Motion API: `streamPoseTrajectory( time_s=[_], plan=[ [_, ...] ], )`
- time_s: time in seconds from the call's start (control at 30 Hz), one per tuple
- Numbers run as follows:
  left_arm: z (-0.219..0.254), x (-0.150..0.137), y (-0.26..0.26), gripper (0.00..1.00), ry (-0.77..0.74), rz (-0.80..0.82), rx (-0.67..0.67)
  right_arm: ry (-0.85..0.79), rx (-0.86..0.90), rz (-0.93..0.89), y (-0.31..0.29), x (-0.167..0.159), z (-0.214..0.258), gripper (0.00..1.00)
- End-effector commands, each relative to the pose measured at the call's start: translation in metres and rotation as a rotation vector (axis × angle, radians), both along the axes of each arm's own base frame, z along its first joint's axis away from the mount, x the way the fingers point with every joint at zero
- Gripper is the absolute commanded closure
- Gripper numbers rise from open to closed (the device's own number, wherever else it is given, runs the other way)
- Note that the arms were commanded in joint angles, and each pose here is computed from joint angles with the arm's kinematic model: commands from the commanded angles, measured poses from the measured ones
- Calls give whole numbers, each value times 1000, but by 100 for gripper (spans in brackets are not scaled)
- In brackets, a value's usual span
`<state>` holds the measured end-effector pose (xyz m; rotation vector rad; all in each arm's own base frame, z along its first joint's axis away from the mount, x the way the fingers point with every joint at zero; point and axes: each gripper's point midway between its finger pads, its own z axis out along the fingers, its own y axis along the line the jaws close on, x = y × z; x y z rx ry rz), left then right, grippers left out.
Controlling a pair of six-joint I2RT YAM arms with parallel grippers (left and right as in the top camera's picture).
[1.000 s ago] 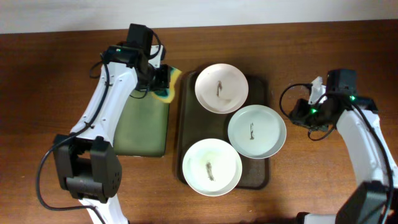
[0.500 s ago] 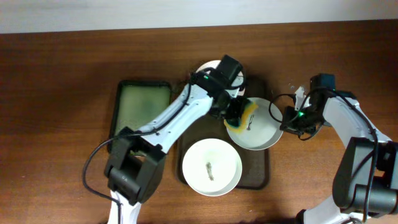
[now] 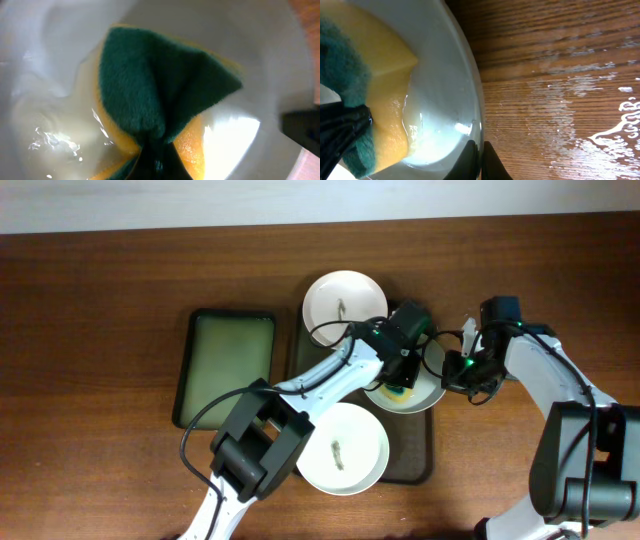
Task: Clean dirty plates on tray and stack at the side
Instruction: 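Scrub the grey plate held by right gripper with sponge in left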
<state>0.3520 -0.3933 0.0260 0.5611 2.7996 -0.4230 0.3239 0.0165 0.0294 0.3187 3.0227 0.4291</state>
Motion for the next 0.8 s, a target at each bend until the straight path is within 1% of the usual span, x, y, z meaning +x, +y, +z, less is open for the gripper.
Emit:
streamPoseTrajectory(
  time_s=[0.0,0.07,0.17,0.3,0.37,0.47,0.5,0.6,0.67,0.77],
  plan=[
    [-29,44,72,100,-147,130,293,33,-1,23,4,-9,-4,96],
    [-29,47,77,100,-139,142,294,36,-1,23,4,-10,-4,96],
    [-30,44,88,100,-118,148,326,36,-2,23,4,-9,-4,96],
    [-31,49,94,100,-100,188,312,36,-1,23,4,-10,-4,96],
    [-35,39,68,100,-16,145,177,36,-2,23,4,-9,-4,96],
    [-33,-3,2,100,218,-9,-147,36,-1,23,4,-9,-4,96],
    [-29,-11,-11,100,250,-48,-204,36,-1,23,4,-9,-4,96],
    [-17,-34,-39,100,279,-160,-299,36,-1,23,4,-9,-4,96],
    [-16,-38,-47,100,265,-189,-311,36,-1,23,4,-10,-4,96],
    [-4,-44,-59,100,279,-251,-393,36,-1,23,4,-10,-4,96]
  ],
)
